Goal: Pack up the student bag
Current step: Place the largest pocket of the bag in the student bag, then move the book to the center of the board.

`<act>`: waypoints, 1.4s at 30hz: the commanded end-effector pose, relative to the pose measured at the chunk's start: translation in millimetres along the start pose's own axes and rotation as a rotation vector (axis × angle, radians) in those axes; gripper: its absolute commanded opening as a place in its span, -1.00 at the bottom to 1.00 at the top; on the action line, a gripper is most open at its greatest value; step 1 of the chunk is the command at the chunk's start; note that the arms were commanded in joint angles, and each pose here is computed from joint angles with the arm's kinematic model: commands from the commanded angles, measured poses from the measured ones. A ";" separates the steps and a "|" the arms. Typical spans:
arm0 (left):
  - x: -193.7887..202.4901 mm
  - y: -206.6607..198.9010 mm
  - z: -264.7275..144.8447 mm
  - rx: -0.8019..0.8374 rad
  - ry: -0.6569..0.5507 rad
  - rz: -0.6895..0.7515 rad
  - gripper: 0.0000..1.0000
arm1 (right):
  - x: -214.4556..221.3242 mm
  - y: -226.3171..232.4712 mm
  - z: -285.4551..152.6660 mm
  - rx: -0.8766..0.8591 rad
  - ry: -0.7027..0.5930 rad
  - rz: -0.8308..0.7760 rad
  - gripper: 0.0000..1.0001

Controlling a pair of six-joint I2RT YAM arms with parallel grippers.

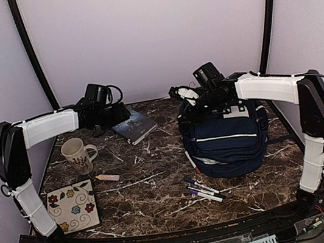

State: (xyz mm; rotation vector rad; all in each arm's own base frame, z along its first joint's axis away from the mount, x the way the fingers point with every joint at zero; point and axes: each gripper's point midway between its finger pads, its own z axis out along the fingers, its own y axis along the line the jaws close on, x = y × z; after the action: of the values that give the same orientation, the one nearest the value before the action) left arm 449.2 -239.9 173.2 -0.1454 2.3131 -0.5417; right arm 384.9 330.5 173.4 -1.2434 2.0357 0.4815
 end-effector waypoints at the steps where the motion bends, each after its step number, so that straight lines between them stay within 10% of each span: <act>1: -21.9 26.7 33.0 -0.080 0.004 -0.036 0.46 | -25.7 -8.1 20.2 0.003 -0.086 0.074 0.20; 20: -95.4 102.7 130.0 -0.206 -0.084 -0.020 0.54 | 22.8 16.6 73.4 -0.126 0.042 0.150 0.20; 42: -72.4 104.1 206.9 0.032 0.101 -0.050 0.36 | 53.8 43.4 107.9 -0.203 0.131 0.135 0.21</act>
State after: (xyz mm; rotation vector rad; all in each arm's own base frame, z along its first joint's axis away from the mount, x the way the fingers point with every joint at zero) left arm 661.5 -169.0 49.2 -0.2314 2.3555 -0.4482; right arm 367.4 376.5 62.6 -1.2696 2.2442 0.6937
